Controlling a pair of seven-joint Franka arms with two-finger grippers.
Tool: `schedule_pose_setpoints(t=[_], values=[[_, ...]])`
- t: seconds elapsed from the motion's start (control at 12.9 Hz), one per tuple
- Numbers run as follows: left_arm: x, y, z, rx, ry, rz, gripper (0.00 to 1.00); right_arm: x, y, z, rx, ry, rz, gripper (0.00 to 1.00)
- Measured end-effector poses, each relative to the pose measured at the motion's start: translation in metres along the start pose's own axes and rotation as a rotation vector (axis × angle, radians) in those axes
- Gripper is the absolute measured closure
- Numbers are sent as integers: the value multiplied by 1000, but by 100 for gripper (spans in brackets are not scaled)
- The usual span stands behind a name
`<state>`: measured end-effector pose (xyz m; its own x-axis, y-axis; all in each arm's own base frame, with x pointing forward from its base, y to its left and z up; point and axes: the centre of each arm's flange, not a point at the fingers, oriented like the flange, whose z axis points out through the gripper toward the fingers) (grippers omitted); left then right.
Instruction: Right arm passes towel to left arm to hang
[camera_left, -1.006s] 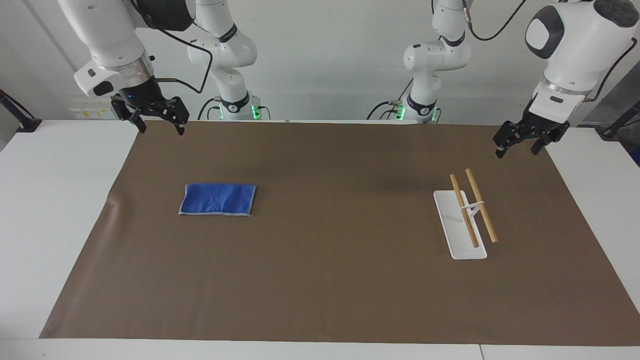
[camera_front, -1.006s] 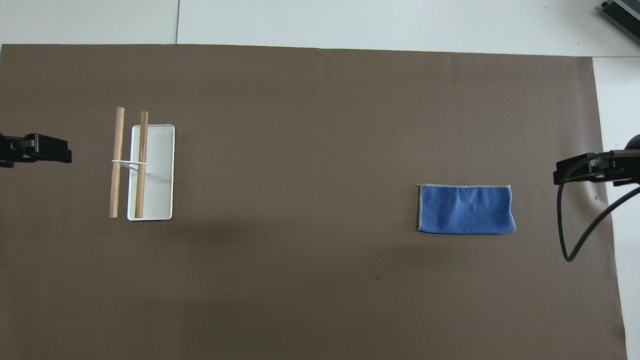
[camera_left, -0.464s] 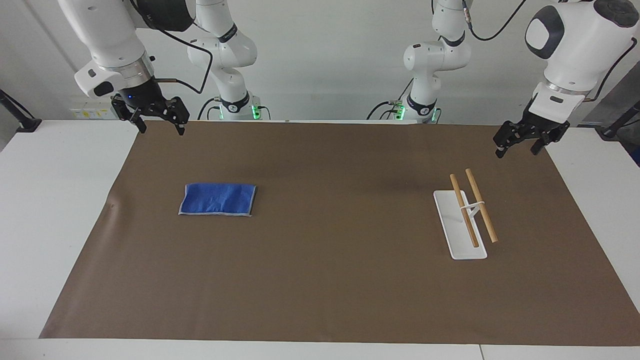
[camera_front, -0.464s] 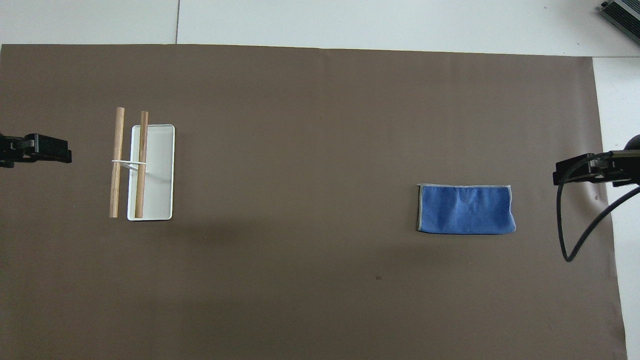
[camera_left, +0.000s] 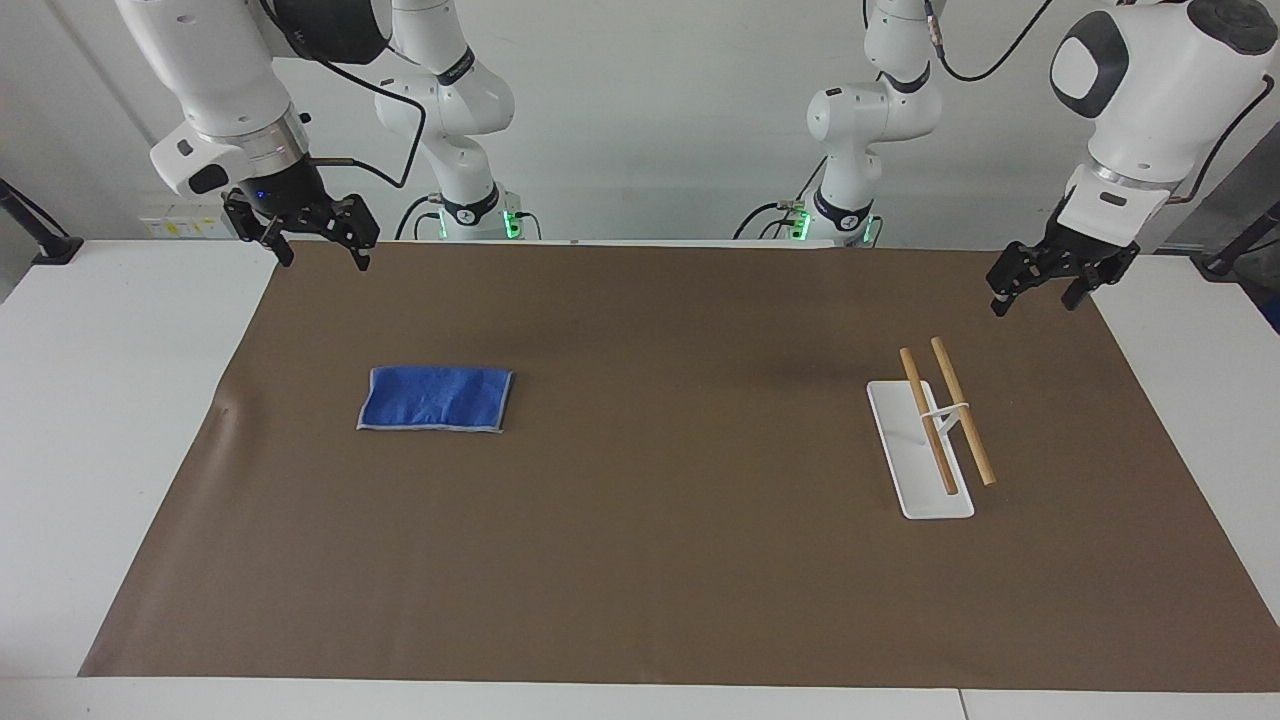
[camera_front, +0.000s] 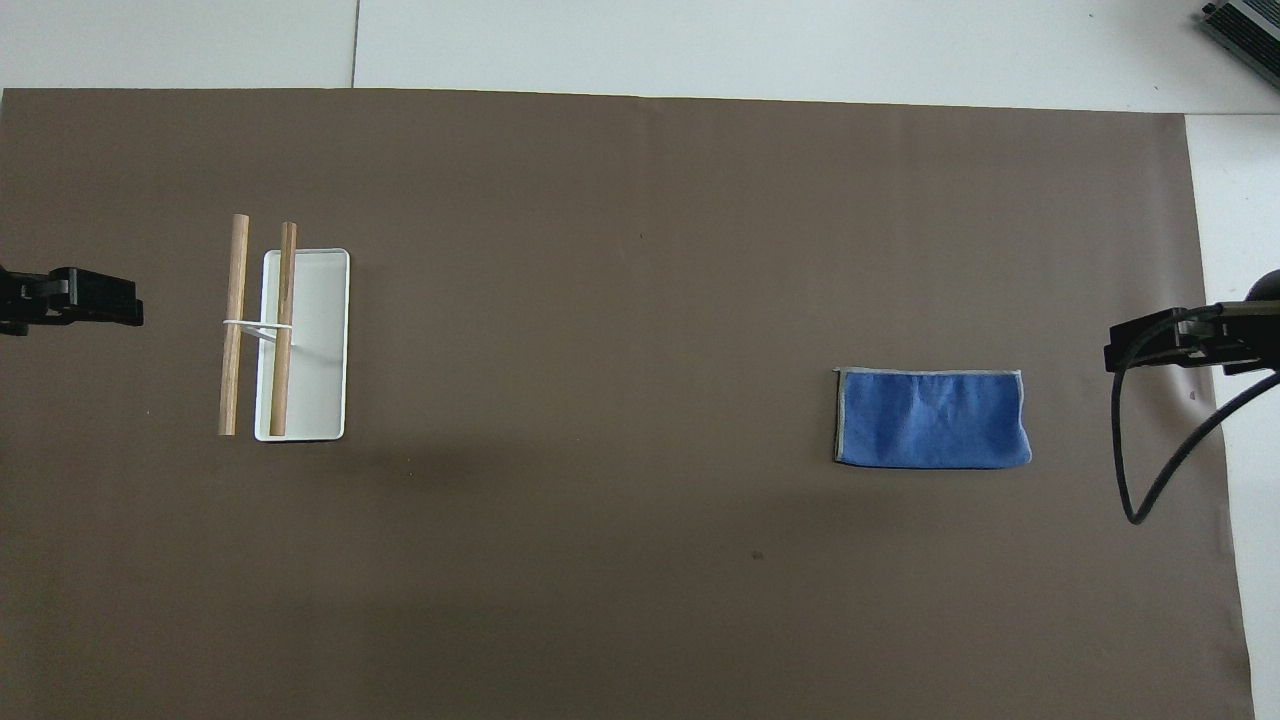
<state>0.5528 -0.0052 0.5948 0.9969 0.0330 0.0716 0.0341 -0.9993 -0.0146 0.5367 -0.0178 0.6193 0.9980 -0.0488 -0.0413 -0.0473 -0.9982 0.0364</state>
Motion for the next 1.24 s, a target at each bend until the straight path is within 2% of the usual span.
schedule_pose_setpoints(t=[0.31, 0.46, 0.77, 1.24], values=[[0, 0, 0, 0, 0, 0, 0, 0, 0, 3, 0, -1, 0, 0], [0, 0, 0, 0, 0, 0, 0, 6, -1, 17, 3, 29, -2, 0], [0, 0, 0, 0, 0, 0, 0, 14, -28, 94, 12, 60, -47, 0], [0, 0, 0, 0, 0, 0, 0, 8, -36, 251, 35, 104, -41, 0]])
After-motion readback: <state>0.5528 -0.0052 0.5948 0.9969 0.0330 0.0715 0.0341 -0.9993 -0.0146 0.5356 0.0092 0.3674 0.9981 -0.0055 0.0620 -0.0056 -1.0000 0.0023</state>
